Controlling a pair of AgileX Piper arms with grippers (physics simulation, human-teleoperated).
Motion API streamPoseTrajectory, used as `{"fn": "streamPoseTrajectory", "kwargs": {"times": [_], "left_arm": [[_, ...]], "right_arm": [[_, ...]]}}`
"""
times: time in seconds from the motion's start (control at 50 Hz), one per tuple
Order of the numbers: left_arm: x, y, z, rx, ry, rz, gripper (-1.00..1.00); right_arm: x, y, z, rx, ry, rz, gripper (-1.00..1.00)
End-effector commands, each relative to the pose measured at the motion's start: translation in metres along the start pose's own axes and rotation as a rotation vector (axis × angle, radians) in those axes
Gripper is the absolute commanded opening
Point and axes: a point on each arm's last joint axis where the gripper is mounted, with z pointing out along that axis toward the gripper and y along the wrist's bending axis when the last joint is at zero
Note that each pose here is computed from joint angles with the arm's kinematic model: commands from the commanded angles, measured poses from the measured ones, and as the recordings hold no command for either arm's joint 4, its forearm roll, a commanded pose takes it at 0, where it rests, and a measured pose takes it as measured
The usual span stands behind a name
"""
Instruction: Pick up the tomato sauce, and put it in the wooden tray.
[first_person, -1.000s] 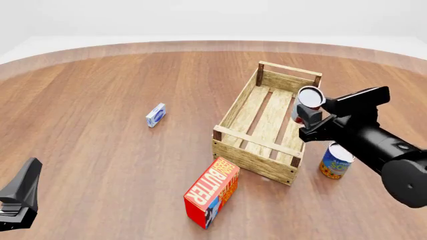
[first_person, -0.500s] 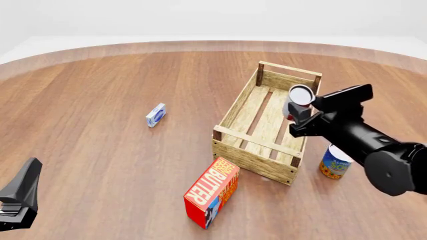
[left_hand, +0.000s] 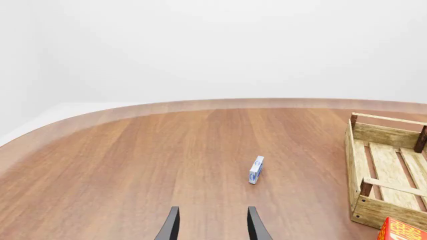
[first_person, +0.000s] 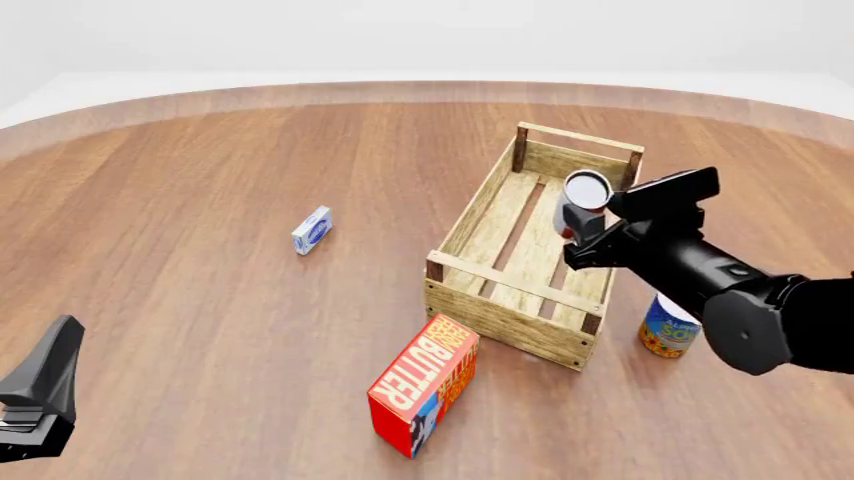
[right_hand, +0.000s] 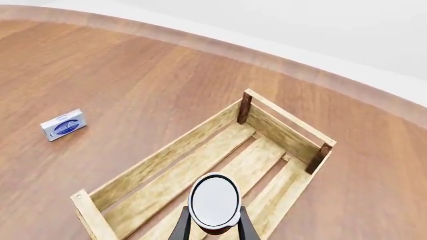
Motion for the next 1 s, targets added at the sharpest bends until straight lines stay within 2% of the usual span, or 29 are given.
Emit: {"fn": "streamPoseTrajectory", "kwargs": {"times": [0.02, 0.54, 1.0], "left_arm": [[0.000, 0.000, 0.000, 0.000, 0.000, 0.000, 1.00], [0.000, 0.000, 0.000, 0.000, 0.000, 0.000, 1.00], [0.000, 0.000, 0.000, 0.000, 0.000, 0.000, 1.00]], "right_arm": [[0.001, 0.001, 0.009, -0.003, -0.006, 0.015, -1.00], [0.012, 0.006, 0.029, -0.017, 0.014, 0.020, -1.00], [0.026, 0.002, 0.047, -0.001, 0.047, 0.015, -1.00]]}}
